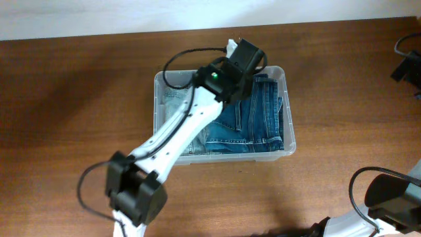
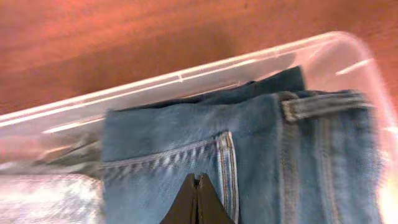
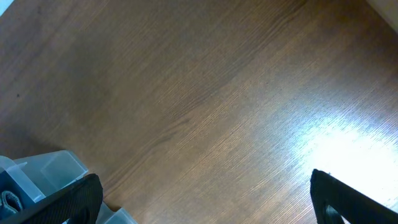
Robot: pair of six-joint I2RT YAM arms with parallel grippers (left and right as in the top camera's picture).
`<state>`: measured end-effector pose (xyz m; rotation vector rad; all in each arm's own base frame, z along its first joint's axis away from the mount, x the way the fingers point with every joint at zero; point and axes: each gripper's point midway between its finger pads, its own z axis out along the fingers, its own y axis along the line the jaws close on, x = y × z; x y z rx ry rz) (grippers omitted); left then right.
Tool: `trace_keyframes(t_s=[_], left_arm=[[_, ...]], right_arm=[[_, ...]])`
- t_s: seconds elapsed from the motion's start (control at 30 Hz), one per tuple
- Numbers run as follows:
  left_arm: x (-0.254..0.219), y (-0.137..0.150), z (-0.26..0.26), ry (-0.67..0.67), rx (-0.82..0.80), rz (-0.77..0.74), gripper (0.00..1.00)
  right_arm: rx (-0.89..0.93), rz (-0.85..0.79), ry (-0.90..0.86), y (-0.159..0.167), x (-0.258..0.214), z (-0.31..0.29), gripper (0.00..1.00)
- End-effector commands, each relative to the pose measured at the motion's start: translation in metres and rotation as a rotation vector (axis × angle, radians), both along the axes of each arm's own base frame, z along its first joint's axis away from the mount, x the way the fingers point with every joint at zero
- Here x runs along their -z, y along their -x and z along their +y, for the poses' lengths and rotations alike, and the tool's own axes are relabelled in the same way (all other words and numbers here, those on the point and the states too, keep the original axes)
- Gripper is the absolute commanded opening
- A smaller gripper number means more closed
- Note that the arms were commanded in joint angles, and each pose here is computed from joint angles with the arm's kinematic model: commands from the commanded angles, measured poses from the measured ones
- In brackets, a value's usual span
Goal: Pack container
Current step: 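Lower the dark blue jeans onto the bin's right side and press flat, then release the jeans and withdraw the left gripper to the left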
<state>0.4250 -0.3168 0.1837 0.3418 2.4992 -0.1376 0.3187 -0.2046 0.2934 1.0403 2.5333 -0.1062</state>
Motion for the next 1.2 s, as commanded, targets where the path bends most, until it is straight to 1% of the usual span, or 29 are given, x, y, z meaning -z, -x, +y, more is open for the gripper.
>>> trace_keyframes(t_s=[0.0, 0.13, 0.23, 0.3, 0.37, 0.5, 0.6, 0.7, 0.73, 0.83, 0.93, 1.0, 1.07, 1.1, 1.13, 1.17], left_arm=[[0.066, -0.007, -0.006, -0.074, 0.013, 0.088, 0.01], [0.115, -0.009, -0.001, -0.133, 0.003, 0.16, 0.01], [0.122, -0.01, 0.001, -0.152, 0.019, 0.166, 0.01], [0.093, -0.015, -0.004, -0.14, 0.055, 0.12, 0.01], [0.064, -0.015, -0.005, -0.12, 0.058, 0.096, 0.01], [0.007, -0.002, 0.005, -0.106, 0.059, 0.073, 0.01], [-0.02, 0.004, 0.029, -0.146, 0.019, 0.048, 0.02], [-0.044, 0.002, 0.072, -0.224, -0.072, 0.01, 0.03], [-0.052, 0.001, 0.088, -0.249, -0.107, -0.001, 0.06], [-0.075, 0.0, 0.139, -0.296, -0.207, -0.017, 0.22], [-0.093, -0.001, 0.188, -0.287, -0.314, -0.013, 0.35], [-0.103, 0.001, 0.228, -0.274, -0.416, -0.004, 0.4], [-0.109, 0.005, 0.267, -0.29, -0.502, 0.014, 0.62], [-0.11, 0.008, 0.288, -0.297, -0.546, 0.032, 0.82], [-0.109, 0.011, 0.303, -0.302, -0.578, 0.048, 0.96], [-0.107, 0.014, 0.32, -0.305, -0.619, 0.07, 0.99]], right_arm=[[0.009, 0.005, 0.004, 0.001, 0.0, -0.002, 0.99], [0.009, 0.005, 0.004, 0.001, 0.0, -0.002, 0.99], [0.009, 0.005, 0.004, 0.001, 0.0, -0.002, 0.99], [0.009, 0.005, 0.004, 0.001, 0.0, -0.002, 0.99], [0.009, 0.005, 0.004, 0.001, 0.0, -0.002, 0.99], [0.009, 0.005, 0.004, 0.001, 0.0, -0.002, 0.98], [0.009, 0.005, 0.004, 0.001, 0.0, -0.002, 0.99], [0.009, 0.005, 0.004, 0.001, 0.0, -0.002, 0.99], [0.009, 0.005, 0.004, 0.001, 0.0, -0.002, 0.99], [0.009, 0.005, 0.004, 0.001, 0.0, -0.002, 0.99], [0.009, 0.005, 0.004, 0.001, 0.0, -0.002, 0.99], [0.009, 0.005, 0.004, 0.001, 0.0, -0.002, 0.99], [0.009, 0.005, 0.004, 0.001, 0.0, -0.002, 0.99], [0.009, 0.005, 0.004, 0.001, 0.0, -0.002, 0.99], [0.009, 0.005, 0.004, 0.001, 0.0, -0.002, 0.99], [0.009, 0.005, 0.004, 0.001, 0.0, -0.002, 0.99]])
